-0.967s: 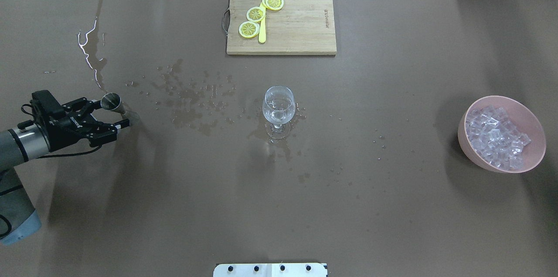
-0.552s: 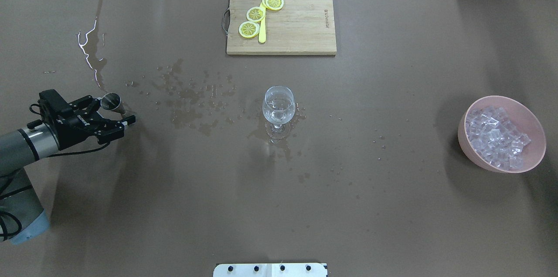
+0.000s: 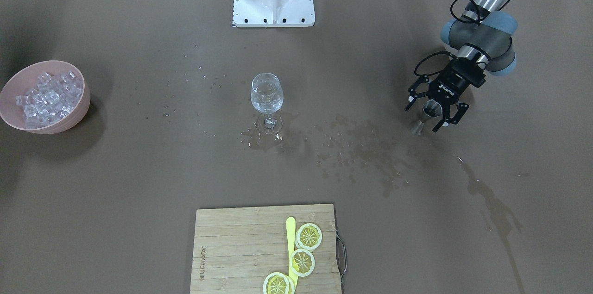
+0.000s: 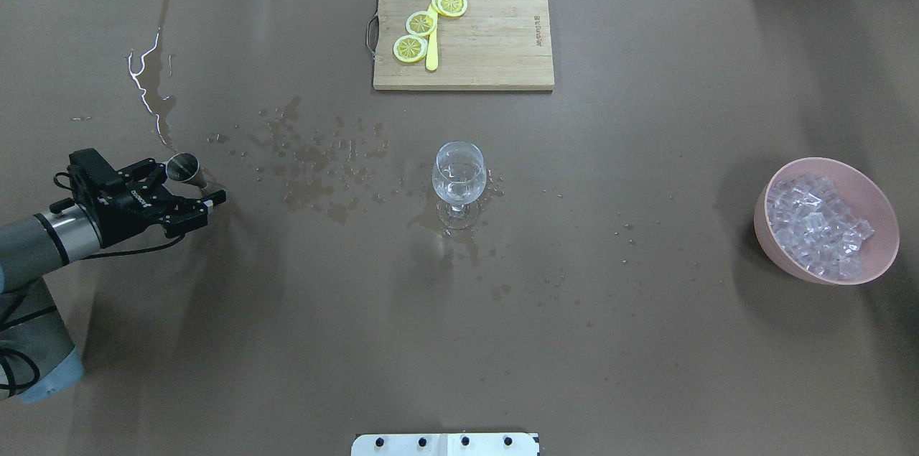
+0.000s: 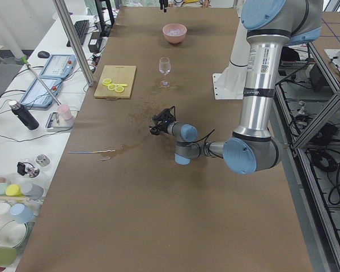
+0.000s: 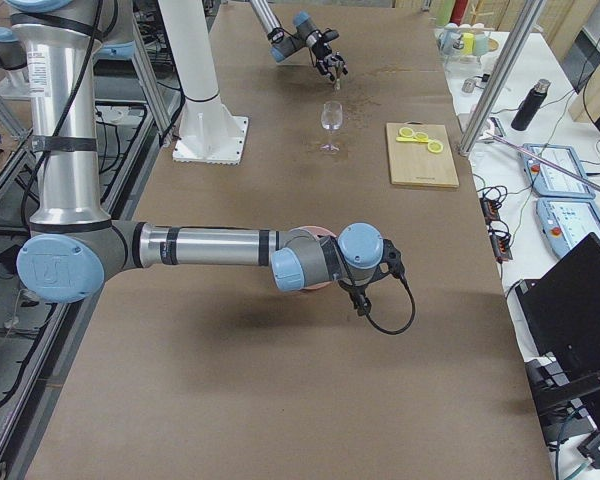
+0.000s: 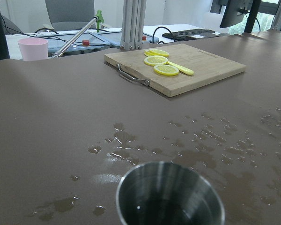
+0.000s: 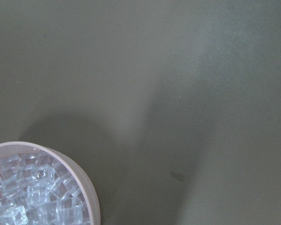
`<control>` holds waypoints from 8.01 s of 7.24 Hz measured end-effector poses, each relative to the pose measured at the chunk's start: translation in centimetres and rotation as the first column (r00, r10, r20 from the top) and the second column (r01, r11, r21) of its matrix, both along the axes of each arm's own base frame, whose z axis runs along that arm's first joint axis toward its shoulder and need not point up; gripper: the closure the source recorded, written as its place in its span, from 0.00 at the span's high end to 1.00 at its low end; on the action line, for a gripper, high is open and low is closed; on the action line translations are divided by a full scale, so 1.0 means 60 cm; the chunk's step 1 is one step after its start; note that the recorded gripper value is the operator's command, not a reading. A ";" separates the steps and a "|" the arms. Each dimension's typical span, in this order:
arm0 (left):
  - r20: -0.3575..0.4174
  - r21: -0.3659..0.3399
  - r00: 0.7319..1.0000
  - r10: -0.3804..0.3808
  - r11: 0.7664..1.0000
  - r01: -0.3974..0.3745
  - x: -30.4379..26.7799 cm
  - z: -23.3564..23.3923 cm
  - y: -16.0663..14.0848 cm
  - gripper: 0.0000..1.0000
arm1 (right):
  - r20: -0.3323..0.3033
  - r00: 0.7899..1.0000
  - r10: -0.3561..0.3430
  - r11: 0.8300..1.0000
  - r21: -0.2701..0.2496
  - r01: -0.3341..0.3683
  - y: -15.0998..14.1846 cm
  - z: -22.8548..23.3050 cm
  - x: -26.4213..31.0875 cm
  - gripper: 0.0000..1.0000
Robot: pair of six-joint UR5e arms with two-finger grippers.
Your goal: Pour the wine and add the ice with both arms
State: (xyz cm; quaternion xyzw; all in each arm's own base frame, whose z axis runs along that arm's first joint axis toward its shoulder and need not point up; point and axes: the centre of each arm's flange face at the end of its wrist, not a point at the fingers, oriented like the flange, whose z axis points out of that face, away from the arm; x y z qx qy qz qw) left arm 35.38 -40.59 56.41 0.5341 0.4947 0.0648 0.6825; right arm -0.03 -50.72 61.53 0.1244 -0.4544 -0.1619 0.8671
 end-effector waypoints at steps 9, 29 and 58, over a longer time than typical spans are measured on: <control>-0.002 0.005 0.999 -0.039 0.999 0.039 0.018 -0.005 0.004 0.14 | 0.007 1.000 0.002 1.000 -0.012 -0.002 0.000 0.004 -0.001 1.00; 0.071 0.182 0.981 -0.181 0.969 0.165 0.201 -0.444 -0.021 0.00 | 0.020 1.000 0.020 0.999 -0.047 -0.019 0.000 0.003 -0.002 1.00; 0.748 0.657 0.150 -0.646 0.753 -0.038 0.348 -0.669 0.067 0.00 | 0.074 0.996 0.053 0.988 -0.148 -0.041 0.002 0.016 -0.007 1.00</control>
